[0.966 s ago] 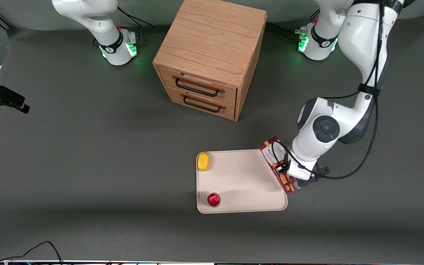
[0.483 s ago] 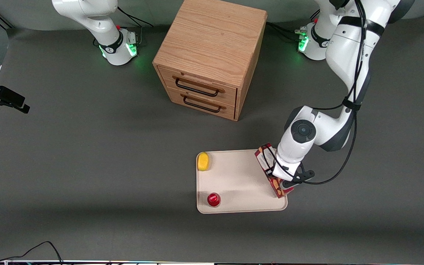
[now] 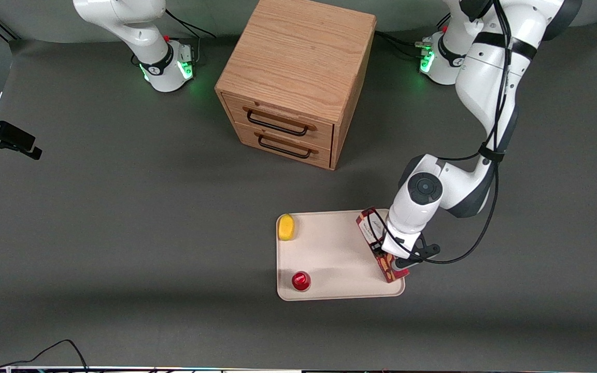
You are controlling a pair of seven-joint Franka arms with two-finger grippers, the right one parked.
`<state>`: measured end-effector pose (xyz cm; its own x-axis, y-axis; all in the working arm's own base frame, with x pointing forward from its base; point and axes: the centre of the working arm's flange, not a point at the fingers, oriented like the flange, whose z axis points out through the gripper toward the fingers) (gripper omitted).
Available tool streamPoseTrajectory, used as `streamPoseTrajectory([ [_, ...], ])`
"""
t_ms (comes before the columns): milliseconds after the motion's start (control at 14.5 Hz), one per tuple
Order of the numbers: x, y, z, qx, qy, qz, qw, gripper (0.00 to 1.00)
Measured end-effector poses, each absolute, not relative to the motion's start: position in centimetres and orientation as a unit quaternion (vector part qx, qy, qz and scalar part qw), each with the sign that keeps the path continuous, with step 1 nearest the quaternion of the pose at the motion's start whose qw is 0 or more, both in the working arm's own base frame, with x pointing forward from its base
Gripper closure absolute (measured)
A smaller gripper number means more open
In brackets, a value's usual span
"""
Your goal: Place red cookie box on tray
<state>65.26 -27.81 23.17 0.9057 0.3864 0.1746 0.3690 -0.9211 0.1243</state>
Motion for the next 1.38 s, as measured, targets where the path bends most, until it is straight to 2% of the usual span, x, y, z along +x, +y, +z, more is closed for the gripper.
streamPoseTrajectory([
  [138, 65.8, -27.7, 24.6, 0.977, 0.199, 0.076, 0.018, 0.27],
  [345, 65.3, -28.7, 29.8, 0.980, 0.193, 0.036, -0.018, 0.01],
  [552, 64.1, -25.8, 38.4, 0.990, 0.137, -0.018, -0.013, 0.00],
  [621, 63.8, -23.1, 41.6, 0.993, 0.114, -0.026, -0.016, 0.00],
  [828, 61.7, -14.1, 48.0, 0.998, 0.052, -0.020, -0.027, 0.00],
  [966, 59.2, -8.4, 49.1, 0.999, 0.019, -0.020, -0.031, 0.00],
  [1172, 55.9, -1.1, 47.9, 1.000, 0.005, -0.009, -0.025, 0.00],
  [1379, 53.9, 1.6, 47.7, 1.000, 0.001, -0.011, -0.019, 0.00],
])
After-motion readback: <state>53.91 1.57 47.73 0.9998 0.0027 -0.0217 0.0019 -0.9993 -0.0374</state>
